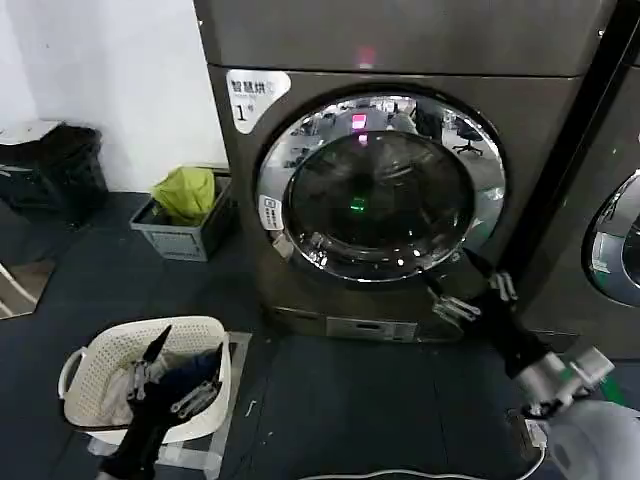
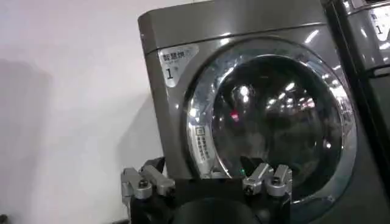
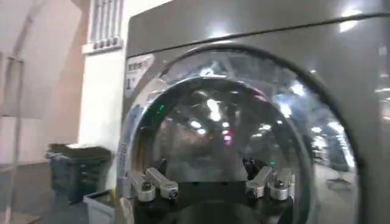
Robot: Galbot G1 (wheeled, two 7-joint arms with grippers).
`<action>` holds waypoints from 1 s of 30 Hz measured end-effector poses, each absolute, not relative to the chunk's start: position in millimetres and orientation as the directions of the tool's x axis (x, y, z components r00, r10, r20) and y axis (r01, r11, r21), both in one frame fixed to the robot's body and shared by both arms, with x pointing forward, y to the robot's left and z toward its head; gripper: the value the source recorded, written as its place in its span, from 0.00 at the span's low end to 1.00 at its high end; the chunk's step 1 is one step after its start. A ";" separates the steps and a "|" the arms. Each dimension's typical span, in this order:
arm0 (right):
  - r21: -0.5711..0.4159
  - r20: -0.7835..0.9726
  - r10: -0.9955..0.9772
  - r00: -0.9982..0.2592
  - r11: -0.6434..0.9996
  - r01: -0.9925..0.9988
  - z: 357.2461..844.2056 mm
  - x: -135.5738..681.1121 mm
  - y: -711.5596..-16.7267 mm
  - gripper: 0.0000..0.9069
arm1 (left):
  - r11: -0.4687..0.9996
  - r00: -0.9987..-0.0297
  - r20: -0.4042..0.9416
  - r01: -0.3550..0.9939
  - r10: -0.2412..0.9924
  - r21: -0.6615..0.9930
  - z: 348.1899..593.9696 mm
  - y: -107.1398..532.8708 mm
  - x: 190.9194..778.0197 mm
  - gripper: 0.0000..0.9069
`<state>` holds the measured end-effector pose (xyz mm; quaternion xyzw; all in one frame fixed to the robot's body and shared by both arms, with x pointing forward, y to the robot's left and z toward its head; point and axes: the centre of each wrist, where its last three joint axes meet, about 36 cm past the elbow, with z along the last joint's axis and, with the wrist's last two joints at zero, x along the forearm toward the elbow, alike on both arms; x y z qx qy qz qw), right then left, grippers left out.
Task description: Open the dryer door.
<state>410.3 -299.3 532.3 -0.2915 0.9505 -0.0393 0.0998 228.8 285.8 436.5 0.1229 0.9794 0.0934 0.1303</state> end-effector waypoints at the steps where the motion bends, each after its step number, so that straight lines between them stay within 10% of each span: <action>1: -0.136 -0.168 -0.572 -0.803 0.820 -0.556 533.2 416.0 -297.7 1.00 | 0.952 -0.935 -0.233 0.218 0.267 0.215 436.8 285.5 228.2 1.00; 30: -0.161 -0.165 -0.726 -0.667 0.688 -0.708 535.3 529.6 -245.3 1.00 | 0.950 -0.928 -0.255 0.215 0.271 0.229 443.3 287.2 221.7 1.00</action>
